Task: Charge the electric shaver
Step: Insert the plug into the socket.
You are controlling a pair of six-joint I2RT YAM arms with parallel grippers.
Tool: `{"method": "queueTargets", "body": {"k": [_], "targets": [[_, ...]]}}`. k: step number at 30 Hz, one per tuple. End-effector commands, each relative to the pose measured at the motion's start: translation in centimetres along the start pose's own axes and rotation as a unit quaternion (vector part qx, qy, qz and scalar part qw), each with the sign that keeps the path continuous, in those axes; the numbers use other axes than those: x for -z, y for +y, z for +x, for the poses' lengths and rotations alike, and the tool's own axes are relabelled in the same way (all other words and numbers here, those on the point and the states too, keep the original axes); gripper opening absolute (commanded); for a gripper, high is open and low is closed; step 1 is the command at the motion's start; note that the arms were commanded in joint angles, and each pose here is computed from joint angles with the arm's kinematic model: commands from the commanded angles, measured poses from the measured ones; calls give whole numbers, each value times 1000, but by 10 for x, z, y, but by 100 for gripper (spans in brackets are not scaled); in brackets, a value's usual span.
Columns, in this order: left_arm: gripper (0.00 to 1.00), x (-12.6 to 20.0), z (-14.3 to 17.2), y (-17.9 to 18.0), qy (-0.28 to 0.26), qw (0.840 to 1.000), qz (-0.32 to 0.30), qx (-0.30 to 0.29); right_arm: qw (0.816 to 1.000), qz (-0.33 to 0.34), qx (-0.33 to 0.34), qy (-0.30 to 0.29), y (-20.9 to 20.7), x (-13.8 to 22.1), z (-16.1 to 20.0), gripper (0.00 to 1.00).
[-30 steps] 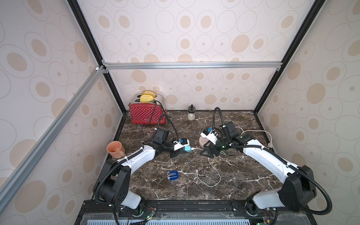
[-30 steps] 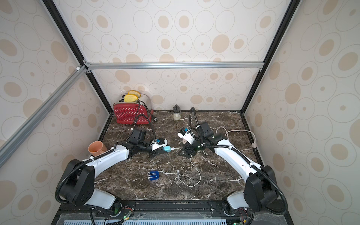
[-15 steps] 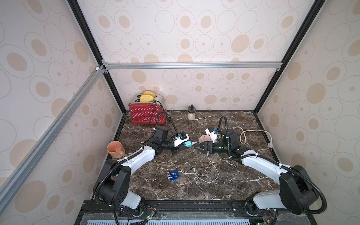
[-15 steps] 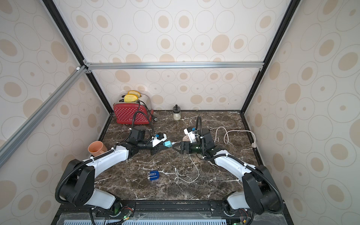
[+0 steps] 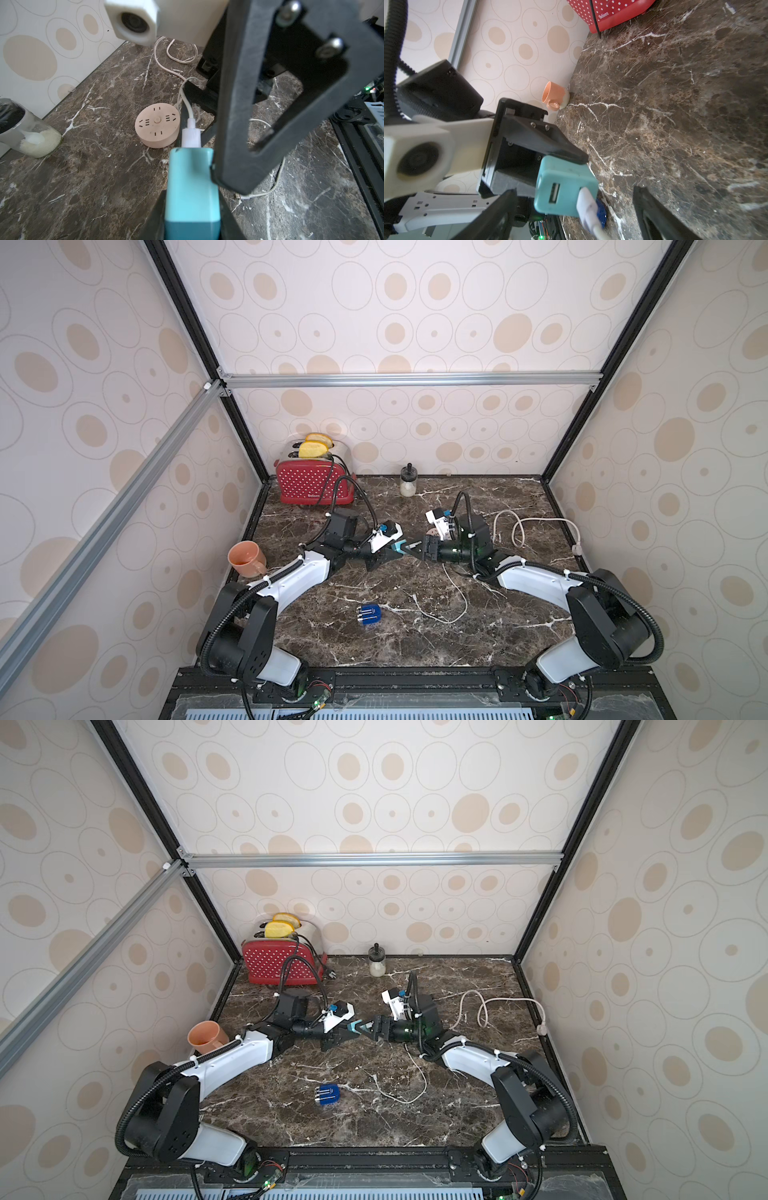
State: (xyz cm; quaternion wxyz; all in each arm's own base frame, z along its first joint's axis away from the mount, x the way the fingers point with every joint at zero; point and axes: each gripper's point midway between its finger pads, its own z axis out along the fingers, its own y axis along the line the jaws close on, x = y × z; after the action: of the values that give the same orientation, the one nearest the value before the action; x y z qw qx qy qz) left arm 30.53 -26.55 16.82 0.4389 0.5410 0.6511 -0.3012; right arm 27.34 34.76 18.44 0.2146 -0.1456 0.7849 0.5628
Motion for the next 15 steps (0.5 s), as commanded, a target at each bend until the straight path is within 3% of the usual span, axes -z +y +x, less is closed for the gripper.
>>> {"method": "queueTargets", "body": {"k": [1,15], "targets": [[7,6,-18,3,-24,999,-6,-20,1000,-21,-4,-18,13,-6,-14,87],[13,2,-14,8,-23,999,-13,-18,999,-41,-19,-14,18,-18,-13,64]]}}
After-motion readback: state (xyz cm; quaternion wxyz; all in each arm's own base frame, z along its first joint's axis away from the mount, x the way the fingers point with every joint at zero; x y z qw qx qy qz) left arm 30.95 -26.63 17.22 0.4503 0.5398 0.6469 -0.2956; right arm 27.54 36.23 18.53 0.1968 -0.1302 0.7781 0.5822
